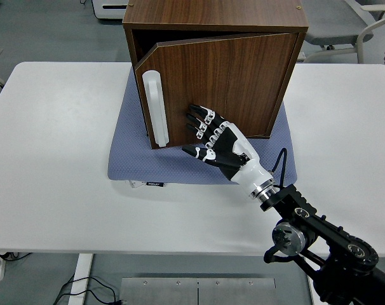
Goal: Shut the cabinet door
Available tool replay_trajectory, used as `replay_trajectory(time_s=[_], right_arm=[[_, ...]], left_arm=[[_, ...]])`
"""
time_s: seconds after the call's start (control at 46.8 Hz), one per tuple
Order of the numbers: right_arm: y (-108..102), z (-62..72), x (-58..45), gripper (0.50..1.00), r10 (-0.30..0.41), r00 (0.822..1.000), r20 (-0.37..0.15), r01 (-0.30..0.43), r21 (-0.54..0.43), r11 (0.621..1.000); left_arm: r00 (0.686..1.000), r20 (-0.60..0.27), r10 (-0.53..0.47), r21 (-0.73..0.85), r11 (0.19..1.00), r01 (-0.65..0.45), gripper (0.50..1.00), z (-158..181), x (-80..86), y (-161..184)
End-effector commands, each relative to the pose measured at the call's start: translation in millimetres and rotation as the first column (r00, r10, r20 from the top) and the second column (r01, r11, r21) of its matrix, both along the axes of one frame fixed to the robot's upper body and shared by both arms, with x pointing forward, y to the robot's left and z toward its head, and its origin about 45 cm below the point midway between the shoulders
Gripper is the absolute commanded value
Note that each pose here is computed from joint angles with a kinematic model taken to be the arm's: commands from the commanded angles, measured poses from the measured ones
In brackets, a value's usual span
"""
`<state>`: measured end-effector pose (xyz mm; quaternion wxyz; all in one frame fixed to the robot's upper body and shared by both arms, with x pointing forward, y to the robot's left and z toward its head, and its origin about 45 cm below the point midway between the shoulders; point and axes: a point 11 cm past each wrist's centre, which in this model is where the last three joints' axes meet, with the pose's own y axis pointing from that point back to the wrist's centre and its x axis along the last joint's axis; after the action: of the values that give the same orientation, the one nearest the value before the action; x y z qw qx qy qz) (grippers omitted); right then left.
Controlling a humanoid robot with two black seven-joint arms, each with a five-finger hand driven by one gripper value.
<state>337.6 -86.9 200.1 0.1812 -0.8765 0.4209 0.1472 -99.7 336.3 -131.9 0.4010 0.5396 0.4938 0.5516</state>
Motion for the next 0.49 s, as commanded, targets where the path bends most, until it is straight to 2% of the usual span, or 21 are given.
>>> replay_trajectory(time_s=[0.0,0.128,0.278,0.47], right_arm=[[2,1.5,3.2,1.0,0.008,1.0,0.0,-0.008,-0.013,1.0],[3,2.0,9.2,1.0,0.007,1.0,-0.018,-0.007,-0.015,1.0],[4,8.1,17.9,1.0,0.009,1.0,-0.011,-0.01,-0.021,1.0],[1,16.5,35.1,1.0,-0.023,0.999,-0.035,0.023,-0.002,1.0]], left_arm=[[1.0,0.0,0.0,0.0,1.0,0.0,1.0,0,0.0,0],[1.0,0.0,0.0,0.0,1.0,0.0,1.0,0,0.0,0],[1.0,0.0,0.0,0.002,1.0,0.0,1.0,0,0.0,0],[1.0,0.0,0.0,0.0,1.0,0.0,1.0,0,0.0,0]])
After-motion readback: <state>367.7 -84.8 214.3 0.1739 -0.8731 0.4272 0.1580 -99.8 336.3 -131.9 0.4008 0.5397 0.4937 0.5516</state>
